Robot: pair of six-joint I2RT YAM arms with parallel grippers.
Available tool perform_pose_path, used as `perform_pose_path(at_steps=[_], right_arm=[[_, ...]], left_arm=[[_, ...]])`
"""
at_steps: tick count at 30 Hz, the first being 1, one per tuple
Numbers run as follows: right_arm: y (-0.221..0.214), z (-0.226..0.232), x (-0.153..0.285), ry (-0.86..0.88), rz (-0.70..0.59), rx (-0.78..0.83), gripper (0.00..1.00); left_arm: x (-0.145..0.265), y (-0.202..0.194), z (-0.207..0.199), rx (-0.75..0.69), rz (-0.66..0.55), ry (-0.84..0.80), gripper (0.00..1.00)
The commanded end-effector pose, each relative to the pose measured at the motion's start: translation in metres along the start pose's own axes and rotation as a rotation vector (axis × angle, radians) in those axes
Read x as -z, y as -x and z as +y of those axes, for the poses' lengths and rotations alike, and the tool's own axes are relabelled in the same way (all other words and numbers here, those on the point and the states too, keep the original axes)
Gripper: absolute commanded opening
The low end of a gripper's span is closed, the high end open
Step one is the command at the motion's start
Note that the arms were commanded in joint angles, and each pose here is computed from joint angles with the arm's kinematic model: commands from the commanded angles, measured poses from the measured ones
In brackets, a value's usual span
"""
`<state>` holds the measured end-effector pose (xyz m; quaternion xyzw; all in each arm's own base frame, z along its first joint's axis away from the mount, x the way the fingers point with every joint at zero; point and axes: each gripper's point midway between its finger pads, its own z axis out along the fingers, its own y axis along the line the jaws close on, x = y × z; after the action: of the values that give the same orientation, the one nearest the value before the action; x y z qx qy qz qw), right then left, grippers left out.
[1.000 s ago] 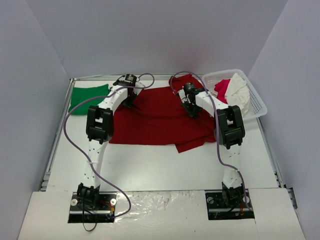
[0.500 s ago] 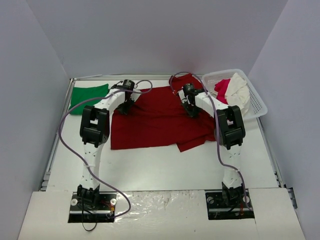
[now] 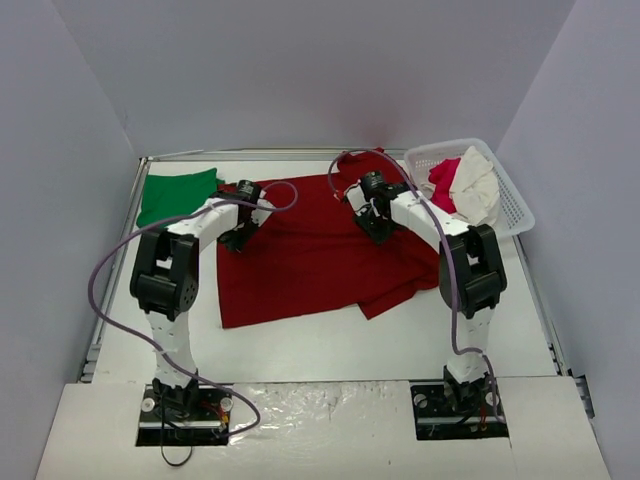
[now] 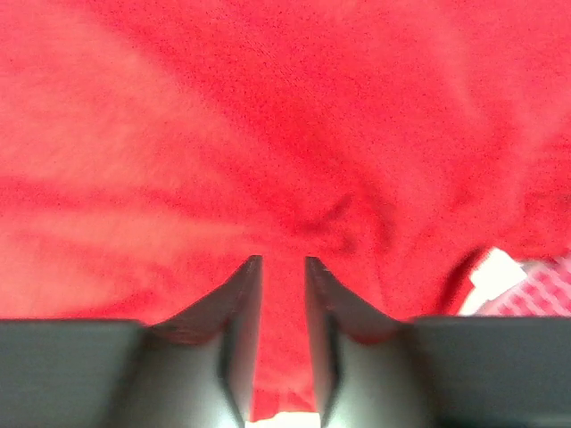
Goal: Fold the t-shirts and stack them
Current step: Flatten out the tshirt, then grap the side of the flattened tshirt closest away from the robot with both arms
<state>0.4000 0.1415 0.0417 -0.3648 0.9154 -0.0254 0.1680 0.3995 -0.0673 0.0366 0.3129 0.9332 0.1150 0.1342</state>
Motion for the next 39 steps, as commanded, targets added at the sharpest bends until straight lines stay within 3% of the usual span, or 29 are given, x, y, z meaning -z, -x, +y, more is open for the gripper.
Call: perform_pose_path(at_steps=[1, 2, 6, 11, 20, 29, 39], right_arm=[[0.013, -0.011, 0.061, -0.042, -0.092, 0.037, 0.23], [0.013, -0.013, 0.066, -0.052, -0.099, 0.036, 0.3], [-0.004, -0.017, 0.083, -0.083, -0.103, 0.012, 0.41], [-0.047, -0.008, 0.087, -0.039, -0.076, -0.038, 0.45], [-0.082, -0.006, 0.096, 0.02, -0.123, -0.123, 0.54], [-0.101, -0.017, 0.086, 0.014, -0.084, -0.19, 0.56], [-0.108, -0.021, 0.08, 0.018, -0.06, -0.216, 0.57]], left_arm=[[0.067, 0.022, 0.025, 0.019, -0.178, 0.069, 0.06], [0.092, 0.025, 0.028, 0.002, -0.24, 0.077, 0.08], [0.128, 0.01, 0.003, -0.153, -0.333, 0.024, 0.13], [0.125, -0.06, -0.049, -0.358, -0.273, -0.109, 0.22], [0.114, -0.139, -0.1, -0.447, -0.305, -0.206, 0.26], [0.104, -0.147, -0.119, -0.503, -0.319, -0.282, 0.31], [0.071, -0.153, -0.124, -0.555, -0.225, -0.288, 0.31]])
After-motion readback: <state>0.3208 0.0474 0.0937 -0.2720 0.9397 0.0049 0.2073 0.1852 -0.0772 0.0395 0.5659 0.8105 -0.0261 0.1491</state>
